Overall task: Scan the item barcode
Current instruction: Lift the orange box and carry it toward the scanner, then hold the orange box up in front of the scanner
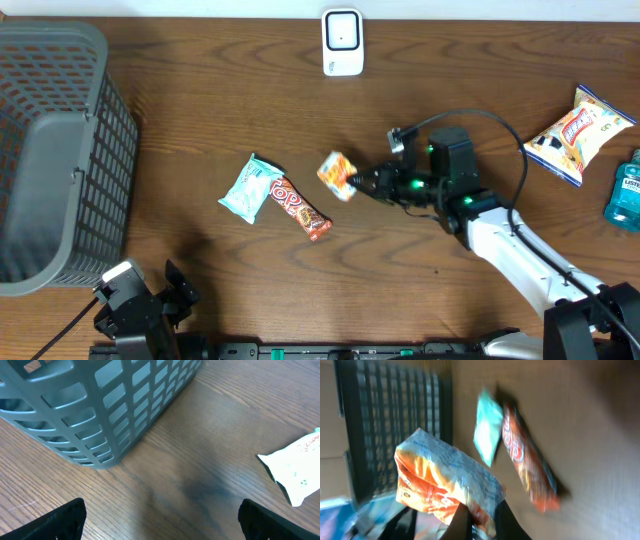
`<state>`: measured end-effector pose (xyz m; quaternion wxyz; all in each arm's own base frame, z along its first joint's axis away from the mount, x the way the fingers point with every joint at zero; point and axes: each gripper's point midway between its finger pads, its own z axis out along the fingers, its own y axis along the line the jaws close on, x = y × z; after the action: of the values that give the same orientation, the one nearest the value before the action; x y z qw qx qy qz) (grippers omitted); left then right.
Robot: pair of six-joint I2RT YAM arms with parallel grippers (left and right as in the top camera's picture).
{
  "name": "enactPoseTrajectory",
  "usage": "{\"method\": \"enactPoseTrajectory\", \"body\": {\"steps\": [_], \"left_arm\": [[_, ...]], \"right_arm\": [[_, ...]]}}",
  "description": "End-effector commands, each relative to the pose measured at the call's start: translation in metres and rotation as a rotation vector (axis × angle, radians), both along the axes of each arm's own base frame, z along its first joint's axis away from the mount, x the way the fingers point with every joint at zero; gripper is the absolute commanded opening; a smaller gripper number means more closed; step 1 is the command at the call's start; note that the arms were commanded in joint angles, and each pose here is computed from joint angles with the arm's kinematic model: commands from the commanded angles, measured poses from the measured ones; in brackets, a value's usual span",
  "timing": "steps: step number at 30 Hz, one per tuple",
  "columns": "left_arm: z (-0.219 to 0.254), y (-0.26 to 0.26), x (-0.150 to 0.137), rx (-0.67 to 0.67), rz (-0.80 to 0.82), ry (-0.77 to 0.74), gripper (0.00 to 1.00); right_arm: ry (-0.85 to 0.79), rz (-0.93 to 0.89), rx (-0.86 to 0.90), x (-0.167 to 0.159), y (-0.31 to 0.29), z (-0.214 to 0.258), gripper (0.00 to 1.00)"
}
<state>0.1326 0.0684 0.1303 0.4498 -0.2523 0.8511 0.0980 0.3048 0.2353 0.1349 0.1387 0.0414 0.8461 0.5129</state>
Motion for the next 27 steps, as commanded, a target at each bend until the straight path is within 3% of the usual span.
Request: {"method": "enactPoseTrajectory", "body": {"steps": [1, 7, 15, 27], "left_arm": [[0.004, 0.002, -0.001, 0.000, 0.014, -0.014, 0.97], [0.004, 0.002, -0.001, 0.000, 0.014, -0.014, 0.97], [0.004, 0.002, -0.001, 0.000, 0.014, -0.014, 0.97], [0.004, 0.002, -0.001, 0.000, 0.014, -0.014, 0.97]], "right_arm": [[-0.283, -0.173, -0.195, 0.042, -0.008, 0.005, 0.01], [-0.565, -0.426, -0.511, 0.088, -0.045, 0.013, 0.01], [-0.756, -0.474, -0.564, 0.135, -0.045, 0.022, 0.01], [-0.918, -0.465, -0.876, 0.296, -0.014, 0.029, 0.01]]}}
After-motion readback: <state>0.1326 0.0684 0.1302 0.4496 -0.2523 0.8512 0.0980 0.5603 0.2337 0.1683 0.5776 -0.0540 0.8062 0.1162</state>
